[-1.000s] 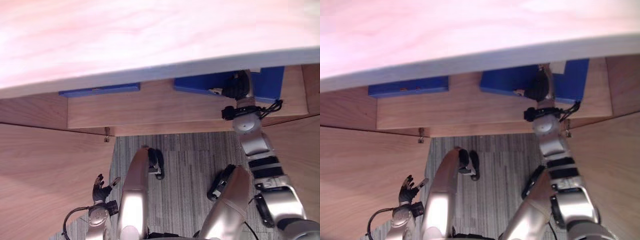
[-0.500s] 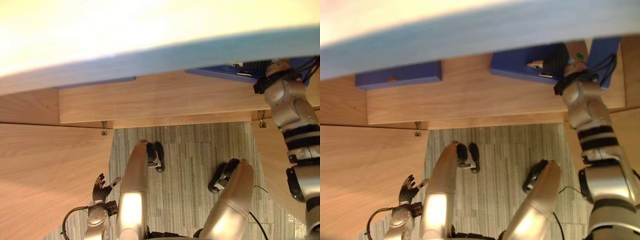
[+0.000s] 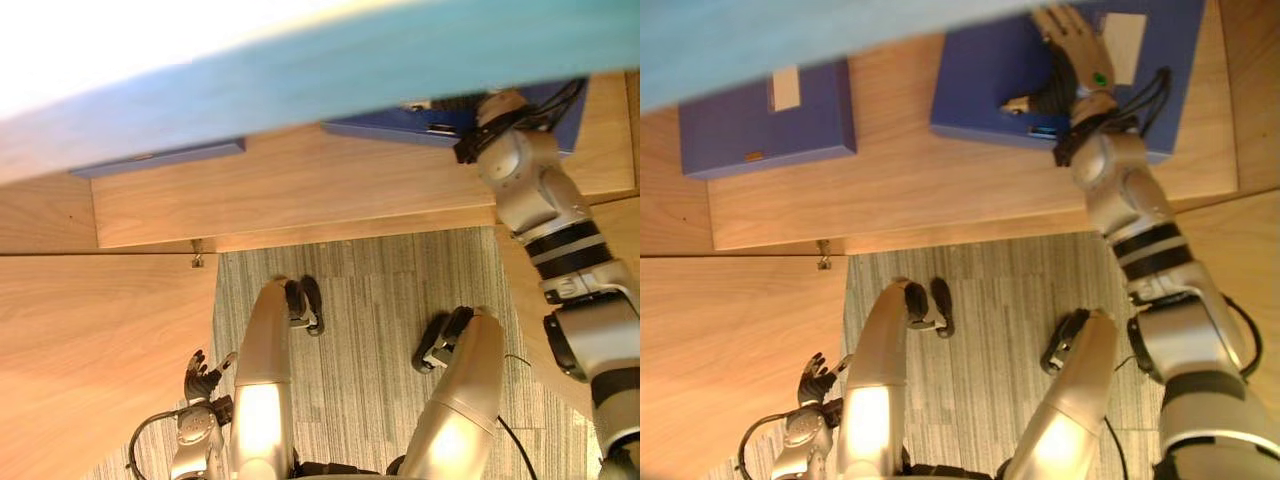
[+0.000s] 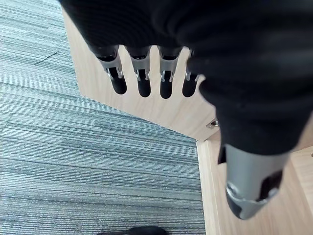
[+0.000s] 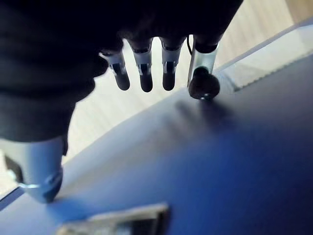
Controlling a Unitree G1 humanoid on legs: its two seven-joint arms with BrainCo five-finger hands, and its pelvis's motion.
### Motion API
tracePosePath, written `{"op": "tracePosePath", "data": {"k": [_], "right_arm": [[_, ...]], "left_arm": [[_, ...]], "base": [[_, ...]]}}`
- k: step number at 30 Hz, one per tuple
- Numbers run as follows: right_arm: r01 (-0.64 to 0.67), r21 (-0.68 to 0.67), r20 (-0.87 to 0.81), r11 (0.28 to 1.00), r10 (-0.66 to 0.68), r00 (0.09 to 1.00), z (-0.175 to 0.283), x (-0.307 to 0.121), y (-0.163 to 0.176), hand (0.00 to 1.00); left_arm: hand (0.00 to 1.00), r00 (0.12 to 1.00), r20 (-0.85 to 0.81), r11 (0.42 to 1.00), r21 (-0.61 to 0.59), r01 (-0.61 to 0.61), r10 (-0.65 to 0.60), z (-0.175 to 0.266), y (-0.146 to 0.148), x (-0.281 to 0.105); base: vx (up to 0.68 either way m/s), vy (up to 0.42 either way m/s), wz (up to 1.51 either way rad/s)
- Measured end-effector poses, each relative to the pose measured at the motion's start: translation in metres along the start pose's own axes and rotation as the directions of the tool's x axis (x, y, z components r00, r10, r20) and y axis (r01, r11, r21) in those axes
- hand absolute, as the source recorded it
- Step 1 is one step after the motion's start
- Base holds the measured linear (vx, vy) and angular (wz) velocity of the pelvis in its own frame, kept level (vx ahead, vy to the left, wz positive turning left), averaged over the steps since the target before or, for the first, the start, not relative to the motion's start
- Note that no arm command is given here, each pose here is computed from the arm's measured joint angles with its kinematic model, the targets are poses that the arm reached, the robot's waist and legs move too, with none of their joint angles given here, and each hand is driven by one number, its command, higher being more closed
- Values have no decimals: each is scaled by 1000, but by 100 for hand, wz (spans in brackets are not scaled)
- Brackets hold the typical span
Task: Walk over to the cabinet, pick up the folder, carry it to the office cabinet, place the folder inside the office cabinet, then close the office cabinet door
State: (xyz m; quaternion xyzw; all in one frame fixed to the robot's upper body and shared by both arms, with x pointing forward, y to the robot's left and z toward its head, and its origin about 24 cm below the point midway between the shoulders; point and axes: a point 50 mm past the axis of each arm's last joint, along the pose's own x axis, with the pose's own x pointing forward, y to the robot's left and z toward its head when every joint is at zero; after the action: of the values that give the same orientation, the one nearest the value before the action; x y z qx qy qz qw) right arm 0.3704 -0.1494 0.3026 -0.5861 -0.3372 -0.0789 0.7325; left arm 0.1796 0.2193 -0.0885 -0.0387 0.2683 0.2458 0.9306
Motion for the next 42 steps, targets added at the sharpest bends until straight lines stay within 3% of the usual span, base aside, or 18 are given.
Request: {"op": "tracePosePath", "data": {"k": [8, 18, 25, 29, 32, 37, 42], "right_arm": [[118, 66, 111, 991, -125, 986, 32, 1, -15, 0], [184, 22, 184, 983, -185, 965, 46, -4, -22, 0], [327, 47, 328, 944, -324, 887, 77, -33, -30, 0], [173, 51, 506, 984, -174, 845, 103, -78, 14, 0], [-87, 10, 625, 996, 62, 778, 114, -124, 62, 0], [-195, -58, 646, 979, 186, 740, 107, -136, 76, 0], [-327, -182, 545, 928, 371, 752, 75, -141, 106, 0]], "left_arm": [[0, 998, -33, 999, -22, -47, 46, -5, 0, 3], [0, 998, -23, 998, -4, -61, 61, -3, 0, 4], [0, 996, -17, 996, -16, -84, 84, 1, 0, 7], [0, 993, -38, 994, 0, -109, 109, -5, 4, 7], [0, 990, -55, 992, 16, -127, 127, -8, 8, 9], [0, 989, -68, 991, 33, -127, 129, -9, 10, 12], [0, 990, -61, 992, 30, -125, 126, -7, 8, 13]], "base": [[6, -51, -2], [8, -27, -2], [-8, -20, -3], [19, -15, -9], [0, 0, 0], [-22, -4, -6], [-13, -1, -2]]}}
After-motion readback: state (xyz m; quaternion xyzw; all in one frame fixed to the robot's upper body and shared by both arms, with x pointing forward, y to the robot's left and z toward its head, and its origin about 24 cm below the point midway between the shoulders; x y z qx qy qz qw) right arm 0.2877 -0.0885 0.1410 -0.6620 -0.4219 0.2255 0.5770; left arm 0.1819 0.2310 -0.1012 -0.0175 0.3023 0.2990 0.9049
